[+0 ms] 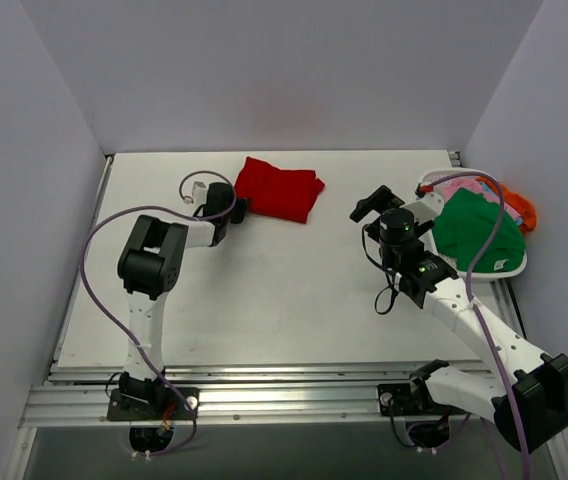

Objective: Fold and stack the t-shirts
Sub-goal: Neatly place the folded tshirt to the corner

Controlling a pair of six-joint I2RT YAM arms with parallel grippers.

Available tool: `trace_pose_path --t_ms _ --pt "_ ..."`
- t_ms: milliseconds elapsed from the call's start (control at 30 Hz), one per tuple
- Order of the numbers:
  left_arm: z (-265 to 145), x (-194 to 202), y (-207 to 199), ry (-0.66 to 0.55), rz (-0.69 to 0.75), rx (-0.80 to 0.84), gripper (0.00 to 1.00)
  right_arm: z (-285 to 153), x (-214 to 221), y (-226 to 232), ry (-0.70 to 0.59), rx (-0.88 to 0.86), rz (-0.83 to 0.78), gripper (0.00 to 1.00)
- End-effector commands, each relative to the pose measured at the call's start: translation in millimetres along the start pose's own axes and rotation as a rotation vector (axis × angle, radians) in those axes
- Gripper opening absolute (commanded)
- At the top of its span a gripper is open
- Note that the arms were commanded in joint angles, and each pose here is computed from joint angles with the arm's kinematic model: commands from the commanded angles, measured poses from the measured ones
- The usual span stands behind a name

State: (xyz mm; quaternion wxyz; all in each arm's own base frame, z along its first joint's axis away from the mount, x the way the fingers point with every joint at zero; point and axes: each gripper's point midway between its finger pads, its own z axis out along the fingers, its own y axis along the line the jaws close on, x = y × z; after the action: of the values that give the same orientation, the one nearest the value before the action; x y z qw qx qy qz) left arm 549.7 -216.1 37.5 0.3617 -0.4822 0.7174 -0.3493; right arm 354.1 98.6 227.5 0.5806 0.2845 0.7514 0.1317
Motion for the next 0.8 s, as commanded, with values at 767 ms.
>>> trace_pose_path --t_ms 767 --pt "-55 -362 53 -0.378 0.191 -0.35 0.02 18 21 9 0.036 -0.055 0.021 0.99"
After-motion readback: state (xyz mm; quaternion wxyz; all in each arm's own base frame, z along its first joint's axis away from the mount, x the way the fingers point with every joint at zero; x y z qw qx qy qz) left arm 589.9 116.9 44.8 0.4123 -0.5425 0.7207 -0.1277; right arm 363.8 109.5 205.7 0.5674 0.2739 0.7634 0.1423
